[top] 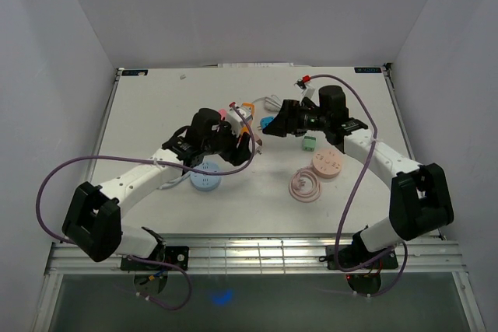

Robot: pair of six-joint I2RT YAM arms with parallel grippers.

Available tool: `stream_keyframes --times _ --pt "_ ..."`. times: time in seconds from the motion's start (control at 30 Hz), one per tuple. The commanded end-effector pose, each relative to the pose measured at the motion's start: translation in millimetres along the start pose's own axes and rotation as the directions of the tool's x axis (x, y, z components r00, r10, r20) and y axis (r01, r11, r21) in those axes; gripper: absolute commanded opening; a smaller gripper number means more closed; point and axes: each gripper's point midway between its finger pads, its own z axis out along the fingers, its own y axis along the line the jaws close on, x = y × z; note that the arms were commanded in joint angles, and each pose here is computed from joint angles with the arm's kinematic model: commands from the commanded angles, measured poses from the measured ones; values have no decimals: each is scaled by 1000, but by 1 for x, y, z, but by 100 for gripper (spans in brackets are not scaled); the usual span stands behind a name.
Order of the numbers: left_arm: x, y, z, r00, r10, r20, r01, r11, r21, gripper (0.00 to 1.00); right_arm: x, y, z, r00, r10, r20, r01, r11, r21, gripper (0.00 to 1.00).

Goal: Insert the plug

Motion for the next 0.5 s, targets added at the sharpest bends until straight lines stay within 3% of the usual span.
stream_keyframes --times 0.0,0.47 --pt "-25 0 -9 993 95 67 -92 995 -41 23 -7 30 10 998 16 -54 -21 995 -100 95" --pt "-39 -5 -16 982 150 113 -142 987 -76 21 28 39 38 980 56 -189 -79 990 -117 98"
